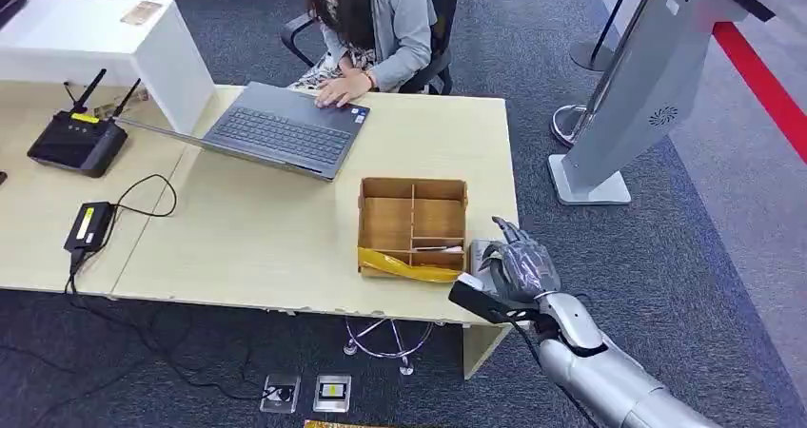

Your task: Pass the card to the sensor for recognition and then transmit it.

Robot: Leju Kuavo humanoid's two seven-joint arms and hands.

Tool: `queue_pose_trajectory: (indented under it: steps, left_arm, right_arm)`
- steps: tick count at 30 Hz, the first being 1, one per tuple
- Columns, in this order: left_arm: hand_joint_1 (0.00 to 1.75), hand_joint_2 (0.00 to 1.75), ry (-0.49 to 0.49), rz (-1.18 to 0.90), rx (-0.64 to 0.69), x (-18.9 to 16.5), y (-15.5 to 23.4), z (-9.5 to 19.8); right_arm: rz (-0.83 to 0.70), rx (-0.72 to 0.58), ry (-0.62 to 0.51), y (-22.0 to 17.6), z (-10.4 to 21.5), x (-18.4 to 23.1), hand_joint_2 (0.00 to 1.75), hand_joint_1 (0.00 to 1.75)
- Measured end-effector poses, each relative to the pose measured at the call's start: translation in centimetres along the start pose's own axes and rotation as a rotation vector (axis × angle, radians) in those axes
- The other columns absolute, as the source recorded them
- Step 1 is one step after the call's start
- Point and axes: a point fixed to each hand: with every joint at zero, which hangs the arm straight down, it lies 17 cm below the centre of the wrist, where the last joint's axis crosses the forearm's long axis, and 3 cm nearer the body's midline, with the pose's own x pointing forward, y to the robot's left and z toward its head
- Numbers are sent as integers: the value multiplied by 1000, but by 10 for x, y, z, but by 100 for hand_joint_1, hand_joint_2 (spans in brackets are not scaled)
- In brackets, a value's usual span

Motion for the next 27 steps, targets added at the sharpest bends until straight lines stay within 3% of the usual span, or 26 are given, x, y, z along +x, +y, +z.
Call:
queue_pose_trajectory:
  steps: [15, 27]
  left_arm:
    - [0, 0, 30, 20, 53, -4, -3, 2]
    - [0, 0, -2, -2, -24, 1, -16, 3]
  right_arm:
    - [-2, -9, -5, -8, -23, -1, 175, 175]
    - [15, -49, -15, -31, -41, 9, 175, 175]
